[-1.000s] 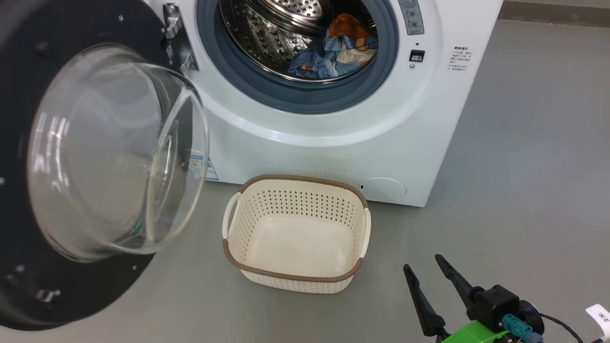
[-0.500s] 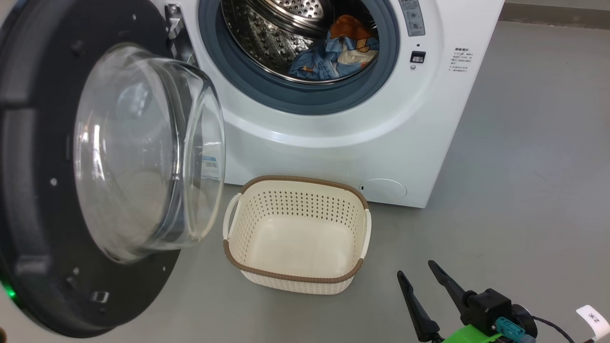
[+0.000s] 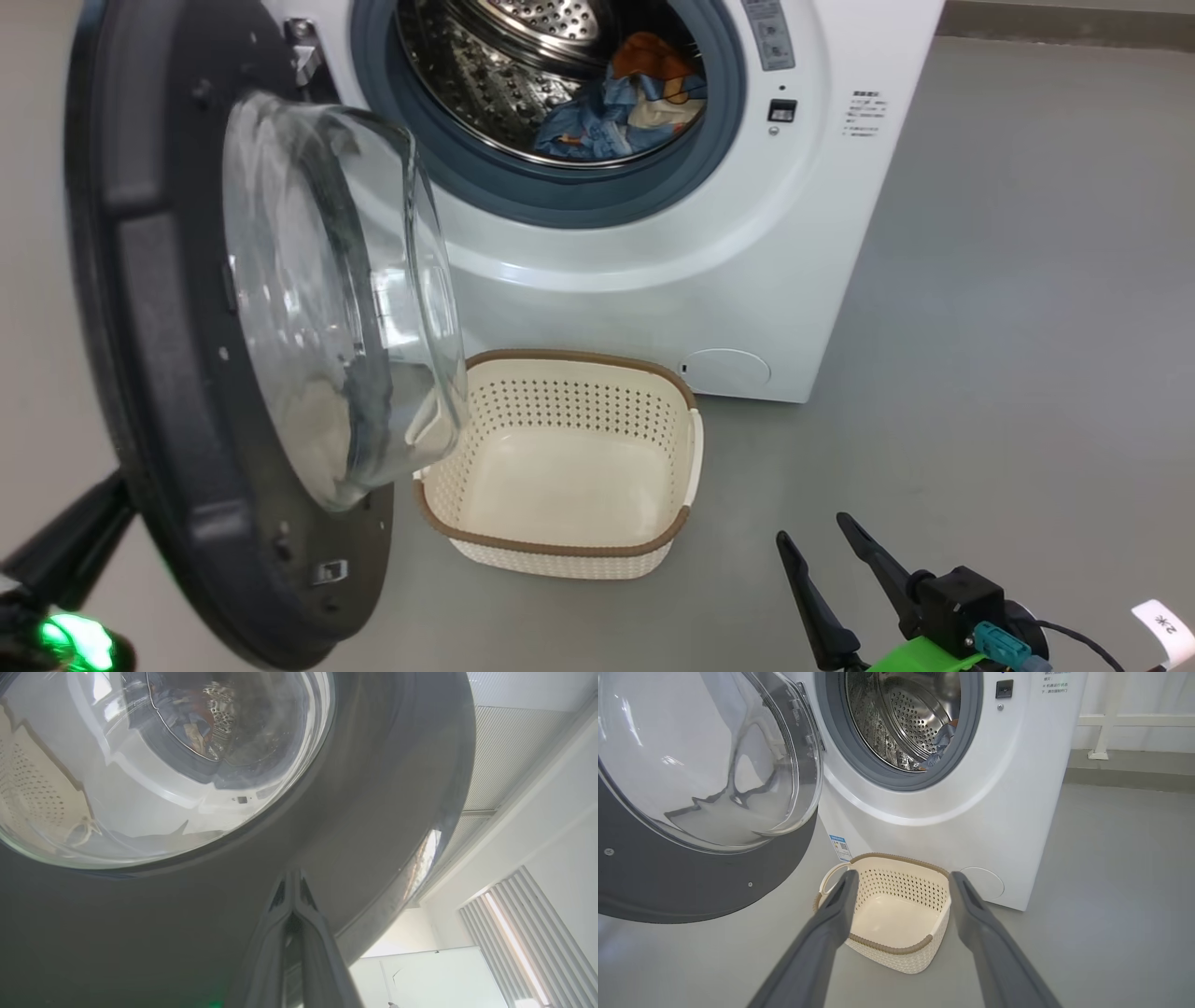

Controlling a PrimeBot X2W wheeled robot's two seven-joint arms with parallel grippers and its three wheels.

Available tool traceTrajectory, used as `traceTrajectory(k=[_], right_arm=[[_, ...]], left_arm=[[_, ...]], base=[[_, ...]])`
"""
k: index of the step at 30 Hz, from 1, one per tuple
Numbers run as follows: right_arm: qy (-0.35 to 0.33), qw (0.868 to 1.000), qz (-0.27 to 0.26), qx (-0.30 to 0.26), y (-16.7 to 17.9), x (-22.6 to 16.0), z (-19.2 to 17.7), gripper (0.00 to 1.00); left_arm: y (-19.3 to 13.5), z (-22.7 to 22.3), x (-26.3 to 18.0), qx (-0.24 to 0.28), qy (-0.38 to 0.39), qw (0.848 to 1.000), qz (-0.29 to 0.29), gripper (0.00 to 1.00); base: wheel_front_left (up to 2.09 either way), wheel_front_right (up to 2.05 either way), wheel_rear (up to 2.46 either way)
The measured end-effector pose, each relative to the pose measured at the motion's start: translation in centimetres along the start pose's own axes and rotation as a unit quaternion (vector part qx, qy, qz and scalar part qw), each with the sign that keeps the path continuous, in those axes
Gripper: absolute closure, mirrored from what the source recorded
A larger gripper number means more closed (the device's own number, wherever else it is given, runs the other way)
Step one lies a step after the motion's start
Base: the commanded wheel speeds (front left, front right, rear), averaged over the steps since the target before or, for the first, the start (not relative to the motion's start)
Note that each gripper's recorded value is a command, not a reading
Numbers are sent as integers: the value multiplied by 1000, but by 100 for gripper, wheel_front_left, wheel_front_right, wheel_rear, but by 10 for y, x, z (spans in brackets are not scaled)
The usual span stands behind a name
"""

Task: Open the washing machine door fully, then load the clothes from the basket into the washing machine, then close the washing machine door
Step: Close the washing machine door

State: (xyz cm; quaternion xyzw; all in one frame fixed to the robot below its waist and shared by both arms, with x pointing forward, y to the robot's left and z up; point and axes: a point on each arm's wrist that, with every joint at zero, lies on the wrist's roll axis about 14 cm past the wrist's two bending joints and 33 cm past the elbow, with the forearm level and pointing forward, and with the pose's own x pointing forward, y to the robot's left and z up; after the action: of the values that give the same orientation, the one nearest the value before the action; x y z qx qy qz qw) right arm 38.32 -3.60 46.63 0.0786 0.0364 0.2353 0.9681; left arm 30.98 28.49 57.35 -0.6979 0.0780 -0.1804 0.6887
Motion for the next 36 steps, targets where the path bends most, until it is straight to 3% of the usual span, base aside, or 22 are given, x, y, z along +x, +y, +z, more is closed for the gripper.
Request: traceTrajectory(k=[17,36], right_arm=[[-2,999,-45,6,-25,-17,0,0],[2,992,-122,17,-67,-47,-5,0]], left_arm=[[-4,-62,60,-29,66,995,-71,100],[18,-113,145,-62,124,988,-61,100]], base=[[0,0,0],[0,0,0]])
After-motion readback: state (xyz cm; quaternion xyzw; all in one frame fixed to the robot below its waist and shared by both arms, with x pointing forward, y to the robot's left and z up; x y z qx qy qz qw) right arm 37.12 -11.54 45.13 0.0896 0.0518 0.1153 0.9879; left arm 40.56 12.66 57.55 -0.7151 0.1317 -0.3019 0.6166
